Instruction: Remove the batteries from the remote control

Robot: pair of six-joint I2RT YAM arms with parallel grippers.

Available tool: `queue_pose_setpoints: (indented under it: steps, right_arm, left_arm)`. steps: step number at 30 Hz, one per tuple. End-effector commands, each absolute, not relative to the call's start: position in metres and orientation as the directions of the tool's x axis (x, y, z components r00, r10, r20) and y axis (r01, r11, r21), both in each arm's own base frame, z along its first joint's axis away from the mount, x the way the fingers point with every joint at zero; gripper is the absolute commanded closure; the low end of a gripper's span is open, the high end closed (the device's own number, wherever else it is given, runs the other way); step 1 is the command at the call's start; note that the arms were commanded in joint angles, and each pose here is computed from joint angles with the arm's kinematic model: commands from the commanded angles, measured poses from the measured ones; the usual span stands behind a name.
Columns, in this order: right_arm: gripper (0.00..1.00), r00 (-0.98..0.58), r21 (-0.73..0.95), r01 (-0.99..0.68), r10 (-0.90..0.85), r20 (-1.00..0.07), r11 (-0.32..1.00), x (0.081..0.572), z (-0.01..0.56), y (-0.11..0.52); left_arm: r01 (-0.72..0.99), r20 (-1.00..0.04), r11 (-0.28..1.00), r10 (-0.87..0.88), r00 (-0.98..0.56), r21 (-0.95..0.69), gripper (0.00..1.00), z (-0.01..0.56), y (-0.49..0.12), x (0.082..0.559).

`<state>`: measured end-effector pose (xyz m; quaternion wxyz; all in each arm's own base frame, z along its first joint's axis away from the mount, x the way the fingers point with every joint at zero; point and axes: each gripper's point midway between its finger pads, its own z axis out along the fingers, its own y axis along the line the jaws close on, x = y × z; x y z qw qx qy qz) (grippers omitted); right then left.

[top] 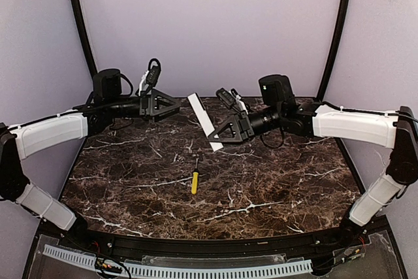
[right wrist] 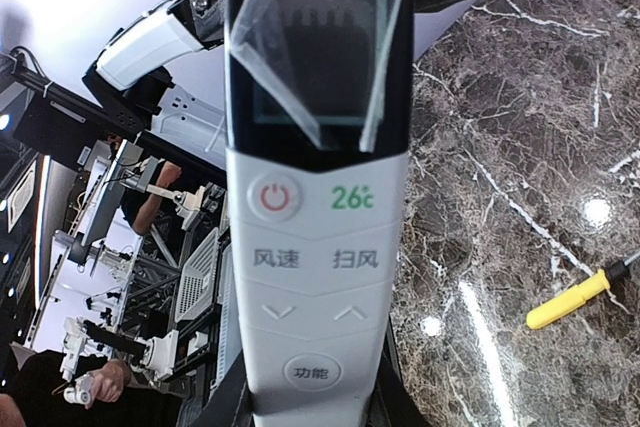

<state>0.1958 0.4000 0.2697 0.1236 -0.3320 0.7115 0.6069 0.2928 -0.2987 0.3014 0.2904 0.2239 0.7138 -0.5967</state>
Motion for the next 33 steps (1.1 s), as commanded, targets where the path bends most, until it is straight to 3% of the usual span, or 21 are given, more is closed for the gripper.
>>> queue_pose_setpoints:
  steps: [1,9,13,17,22,27,33]
  right_arm:
    - [1.00,-0.723,0.772,-0.634,-0.320,-0.613,-0.046,0.190,0.283,0.407]
    - [1.00,-0.743,0.800,-0.598,-0.341,-0.575,-0.047,0.187,0.275,0.412]
    - [1.00,-0.738,0.802,-0.594,-0.353,-0.575,-0.064,0.182,0.275,0.415]
    - [1.00,-0.734,0.801,-0.594,-0.356,-0.578,-0.075,0.179,0.277,0.416]
    - [1.00,-0.736,0.803,-0.591,-0.358,-0.575,-0.073,0.179,0.276,0.416]
    - [1.00,-0.741,0.801,-0.597,-0.347,-0.575,-0.051,0.182,0.275,0.416]
    - [0.68,-0.748,0.795,-0.607,-0.346,-0.566,0.014,0.192,0.265,0.419]
  left_arm:
    - [0.719,-0.723,0.090,-0.016,-0.691,-0.689,0.10,0.328,-0.319,0.281]
    - [0.739,-0.739,0.028,-0.008,-0.673,-0.673,0.11,0.339,-0.340,0.267]
    - [0.742,-0.742,0.010,0.004,-0.671,-0.671,0.18,0.341,-0.350,0.262]
    - [0.735,-0.735,0.009,0.014,-0.678,-0.677,0.32,0.339,-0.356,0.262]
    - [0.731,-0.731,0.010,0.023,-0.682,-0.682,0.61,0.338,-0.359,0.260]
    - [0.726,-0.725,0.015,0.028,-0.688,-0.688,0.78,0.338,-0.360,0.257]
    - [0.727,-0.727,0.045,0.020,-0.686,-0.685,0.83,0.339,-0.358,0.252]
